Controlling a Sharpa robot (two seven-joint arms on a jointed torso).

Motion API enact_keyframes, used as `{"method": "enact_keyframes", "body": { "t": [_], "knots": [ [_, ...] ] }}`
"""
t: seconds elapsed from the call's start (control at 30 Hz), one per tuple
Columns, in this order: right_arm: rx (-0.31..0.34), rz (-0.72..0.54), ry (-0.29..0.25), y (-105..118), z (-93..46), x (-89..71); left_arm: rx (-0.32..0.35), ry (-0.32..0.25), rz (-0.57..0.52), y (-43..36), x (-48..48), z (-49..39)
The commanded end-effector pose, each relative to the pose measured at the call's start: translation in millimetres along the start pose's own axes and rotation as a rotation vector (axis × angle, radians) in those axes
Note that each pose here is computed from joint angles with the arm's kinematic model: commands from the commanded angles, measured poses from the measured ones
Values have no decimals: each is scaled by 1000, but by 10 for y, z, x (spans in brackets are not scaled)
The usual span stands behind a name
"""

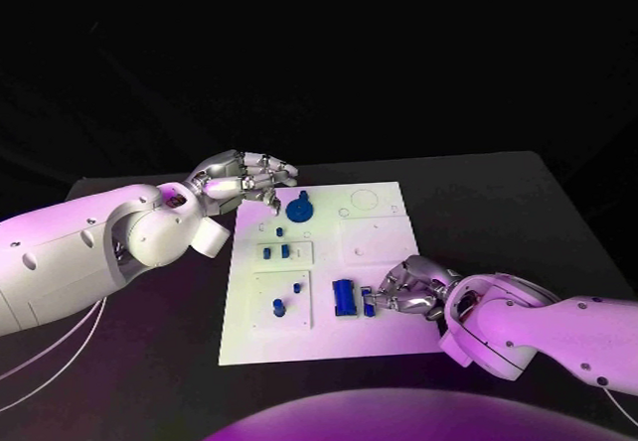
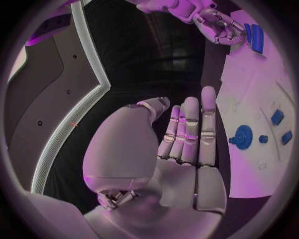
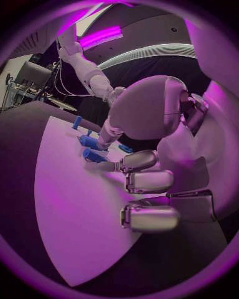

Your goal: Assemble the parts on the task board

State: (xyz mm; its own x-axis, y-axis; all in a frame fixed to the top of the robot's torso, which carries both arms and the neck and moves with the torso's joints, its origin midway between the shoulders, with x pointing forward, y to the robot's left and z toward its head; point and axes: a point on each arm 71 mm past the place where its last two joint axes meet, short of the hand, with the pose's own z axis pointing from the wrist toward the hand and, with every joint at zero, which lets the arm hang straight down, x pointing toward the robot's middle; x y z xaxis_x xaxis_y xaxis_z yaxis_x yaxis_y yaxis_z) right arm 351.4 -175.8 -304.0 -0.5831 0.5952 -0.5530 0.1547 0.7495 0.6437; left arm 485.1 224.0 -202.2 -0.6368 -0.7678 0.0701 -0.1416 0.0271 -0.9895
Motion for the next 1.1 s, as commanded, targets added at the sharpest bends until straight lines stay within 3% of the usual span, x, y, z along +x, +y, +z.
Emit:
{"method": "enact_keyframes", "body": {
  "t": [0.03,0.37,0.87,1.1],
  "knots": [
    [-31,-22,55,9,-34,32,2,23,1,-3,18,1],
    [-56,-74,131,3,-107,68,2,24,2,0,18,4],
    [-19,-93,141,-53,-64,55,1,24,2,4,20,6],
    [-7,-88,111,-76,-27,23,0,24,2,6,18,6]
  ]
}}
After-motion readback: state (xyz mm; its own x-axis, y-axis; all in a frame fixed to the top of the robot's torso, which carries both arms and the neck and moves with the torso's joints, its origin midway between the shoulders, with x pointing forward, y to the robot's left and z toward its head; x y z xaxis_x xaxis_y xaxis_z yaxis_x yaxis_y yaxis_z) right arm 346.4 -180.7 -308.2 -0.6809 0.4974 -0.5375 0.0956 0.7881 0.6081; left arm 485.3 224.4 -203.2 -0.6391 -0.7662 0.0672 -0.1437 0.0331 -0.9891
